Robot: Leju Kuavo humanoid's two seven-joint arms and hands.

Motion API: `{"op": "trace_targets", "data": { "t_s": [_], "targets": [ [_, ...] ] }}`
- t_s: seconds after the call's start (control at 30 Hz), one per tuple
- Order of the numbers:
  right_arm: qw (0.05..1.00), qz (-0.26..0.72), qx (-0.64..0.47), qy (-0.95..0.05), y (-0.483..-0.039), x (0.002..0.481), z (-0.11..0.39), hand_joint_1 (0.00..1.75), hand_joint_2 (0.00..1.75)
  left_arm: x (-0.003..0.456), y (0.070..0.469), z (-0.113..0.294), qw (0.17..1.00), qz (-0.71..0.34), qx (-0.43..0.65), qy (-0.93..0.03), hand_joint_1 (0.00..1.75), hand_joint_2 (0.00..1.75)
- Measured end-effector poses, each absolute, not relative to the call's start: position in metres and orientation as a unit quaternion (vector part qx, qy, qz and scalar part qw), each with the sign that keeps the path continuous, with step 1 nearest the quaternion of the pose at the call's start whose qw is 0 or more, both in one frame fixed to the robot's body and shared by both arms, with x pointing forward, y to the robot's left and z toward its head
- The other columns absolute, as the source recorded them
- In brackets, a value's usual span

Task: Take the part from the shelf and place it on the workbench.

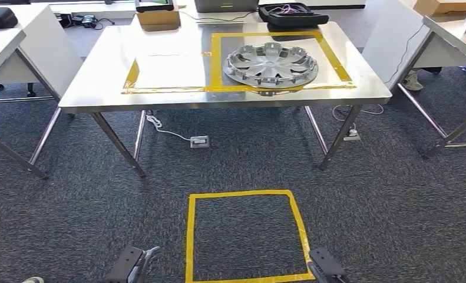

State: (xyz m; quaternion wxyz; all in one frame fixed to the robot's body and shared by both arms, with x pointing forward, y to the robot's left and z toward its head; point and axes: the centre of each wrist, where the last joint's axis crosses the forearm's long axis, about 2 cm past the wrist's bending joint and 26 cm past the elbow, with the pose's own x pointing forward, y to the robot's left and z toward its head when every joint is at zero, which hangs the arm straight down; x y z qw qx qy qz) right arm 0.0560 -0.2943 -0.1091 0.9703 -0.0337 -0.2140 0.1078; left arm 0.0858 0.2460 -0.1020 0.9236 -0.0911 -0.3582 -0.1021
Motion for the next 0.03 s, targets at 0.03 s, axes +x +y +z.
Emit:
{"op": "trace_targets", "data": {
  "t_s": [0.03],
  "targets": [
    [0.971, 0.107, -0.034, -0.211, -0.2945, 0.0544, -0.1094, 0.0, 0.0, 0.0855, 0.246, -0.1021, 0.924, -0.102, -0.09, -0.358, 0.0, 0.0]
  ]
}}
